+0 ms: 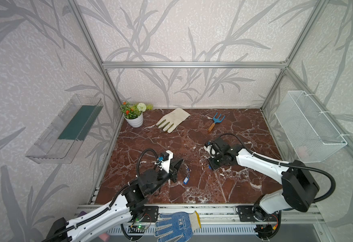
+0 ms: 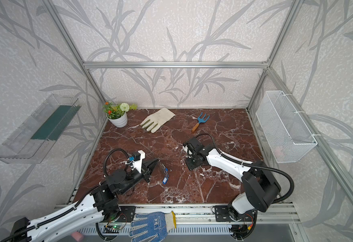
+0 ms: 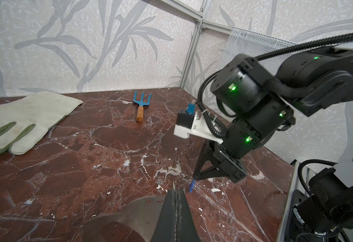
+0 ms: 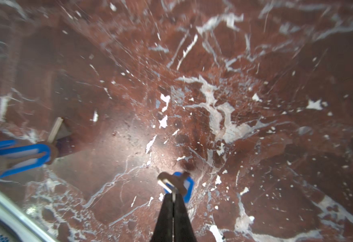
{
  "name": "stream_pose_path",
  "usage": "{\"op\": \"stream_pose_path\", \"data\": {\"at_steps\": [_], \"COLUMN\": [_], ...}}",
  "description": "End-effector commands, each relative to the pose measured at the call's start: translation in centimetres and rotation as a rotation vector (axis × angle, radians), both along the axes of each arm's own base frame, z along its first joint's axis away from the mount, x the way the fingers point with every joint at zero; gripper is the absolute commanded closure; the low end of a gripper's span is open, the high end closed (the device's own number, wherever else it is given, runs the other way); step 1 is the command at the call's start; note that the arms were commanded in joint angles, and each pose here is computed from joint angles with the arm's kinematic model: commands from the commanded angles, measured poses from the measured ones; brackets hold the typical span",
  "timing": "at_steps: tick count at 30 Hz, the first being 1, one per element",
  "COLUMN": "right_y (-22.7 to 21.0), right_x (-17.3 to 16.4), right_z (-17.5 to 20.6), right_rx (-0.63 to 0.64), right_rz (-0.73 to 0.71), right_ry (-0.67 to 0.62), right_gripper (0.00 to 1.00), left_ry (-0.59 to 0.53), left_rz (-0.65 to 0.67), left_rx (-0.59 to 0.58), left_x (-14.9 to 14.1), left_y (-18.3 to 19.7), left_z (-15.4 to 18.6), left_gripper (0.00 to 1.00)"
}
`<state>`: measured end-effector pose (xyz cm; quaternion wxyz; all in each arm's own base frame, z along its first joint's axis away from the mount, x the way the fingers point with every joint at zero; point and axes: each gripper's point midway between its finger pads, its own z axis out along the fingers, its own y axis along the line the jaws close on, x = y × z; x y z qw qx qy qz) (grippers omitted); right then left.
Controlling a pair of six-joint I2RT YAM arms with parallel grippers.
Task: Attach keys to a key ring
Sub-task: Pick up the key from the center of the table, then insert the key into the keyring.
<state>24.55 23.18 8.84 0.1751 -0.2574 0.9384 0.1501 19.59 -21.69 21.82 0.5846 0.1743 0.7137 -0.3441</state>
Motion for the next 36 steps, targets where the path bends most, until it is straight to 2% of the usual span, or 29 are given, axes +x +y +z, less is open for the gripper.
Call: {"op": "stream_pose_path", "data": {"at_steps": [1, 7, 11, 15, 19, 25, 31, 36], "right_y": [0.9, 2.4, 3.1, 1.5, 1.5, 2.0, 2.6, 2.9], "right_x": [0.3, 0.4, -0.1, -0.3, -0.7, -2.6, -4.5, -5.3], "right_z": [3.2, 8.3, 11.5, 13.6, 14.5, 17.4, 19.2, 20.1], "right_rx": [0.105, 0.343, 0.564, 0.677, 0.672, 0.775, 0.881, 0.919], "right_rz": [0.034, 0.083, 0.139, 0.096, 0.149, 0.263, 0.355, 0.401], "right_ry": [-0.097, -0.320, -0.552, -0.790, -0.849, -0.990, -1.019, -1.030], "right_gripper": [1.00, 1.00, 1.00, 1.00, 1.00, 1.00, 1.00, 1.00], "left_ry": [-0.031, -0.012, 0.003, 0.013, 0.019, 0.022, 0.017, 0.013], "left_rz": [0.002, 0.011, 0.011, 0.016, 0.019, 0.018, 0.015, 0.008], "left_rx": [0.002, 0.012, 0.010, 0.024, 0.034, 0.044, 0.048, 0.046], "left_x": [0.1, 0.7, 1.0, 1.4, 1.7, 2.1, 2.2, 2.1], "left_y": [-0.1, -0.5, -1.0, -1.3, -1.7, -2.2, -2.4, -2.5], "left_z": [0.5, 0.5, 0.9, 1.2, 1.5, 2.3, 2.7, 2.8], "left_gripper": [1.00, 1.00, 1.00, 1.00, 1.00, 1.00, 1.00, 1.00]}}
